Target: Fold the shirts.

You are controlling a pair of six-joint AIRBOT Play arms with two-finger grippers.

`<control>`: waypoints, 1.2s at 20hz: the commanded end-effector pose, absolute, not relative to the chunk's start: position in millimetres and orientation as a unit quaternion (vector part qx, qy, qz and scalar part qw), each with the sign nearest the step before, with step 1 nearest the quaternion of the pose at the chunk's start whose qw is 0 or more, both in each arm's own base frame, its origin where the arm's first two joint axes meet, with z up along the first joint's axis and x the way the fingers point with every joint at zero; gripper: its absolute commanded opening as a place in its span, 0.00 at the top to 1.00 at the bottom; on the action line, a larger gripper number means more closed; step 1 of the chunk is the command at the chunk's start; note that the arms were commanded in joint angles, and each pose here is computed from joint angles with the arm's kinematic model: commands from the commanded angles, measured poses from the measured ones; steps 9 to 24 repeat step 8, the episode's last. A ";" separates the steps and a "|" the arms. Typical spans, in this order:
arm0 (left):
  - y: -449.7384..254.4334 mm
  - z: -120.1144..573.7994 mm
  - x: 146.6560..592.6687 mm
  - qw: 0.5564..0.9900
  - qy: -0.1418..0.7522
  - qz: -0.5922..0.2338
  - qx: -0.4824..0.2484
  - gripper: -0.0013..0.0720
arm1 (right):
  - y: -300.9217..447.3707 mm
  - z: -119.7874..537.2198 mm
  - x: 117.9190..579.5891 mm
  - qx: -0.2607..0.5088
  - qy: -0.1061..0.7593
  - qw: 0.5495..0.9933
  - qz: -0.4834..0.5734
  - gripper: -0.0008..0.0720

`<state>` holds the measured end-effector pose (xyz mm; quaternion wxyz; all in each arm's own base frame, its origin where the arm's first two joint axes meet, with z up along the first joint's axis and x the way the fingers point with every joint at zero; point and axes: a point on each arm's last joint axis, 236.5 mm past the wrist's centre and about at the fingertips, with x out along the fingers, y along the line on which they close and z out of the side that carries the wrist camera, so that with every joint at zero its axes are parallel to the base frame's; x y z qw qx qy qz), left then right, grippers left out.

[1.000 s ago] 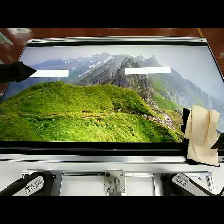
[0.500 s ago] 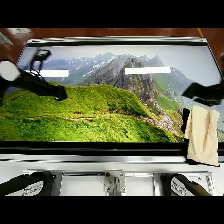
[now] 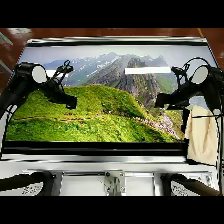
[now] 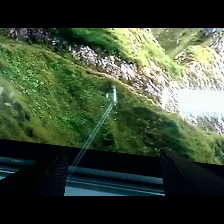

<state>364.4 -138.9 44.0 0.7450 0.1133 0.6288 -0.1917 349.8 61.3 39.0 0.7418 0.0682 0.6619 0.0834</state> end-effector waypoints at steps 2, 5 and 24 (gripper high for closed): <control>-139.7 42.0 364.3 0.743 0.631 -0.192 0.113 0.03 | 66.4 36.5 346.9 0.066 0.669 0.735 0.087 0.06; -138.1 42.0 364.8 0.743 0.631 -0.191 0.113 0.03 | 66.4 36.5 346.9 0.066 0.669 0.735 0.088 0.06; -138.1 42.0 364.8 0.743 0.631 -0.191 0.113 0.03 | 66.4 36.5 346.9 0.066 0.669 0.735 0.087 0.06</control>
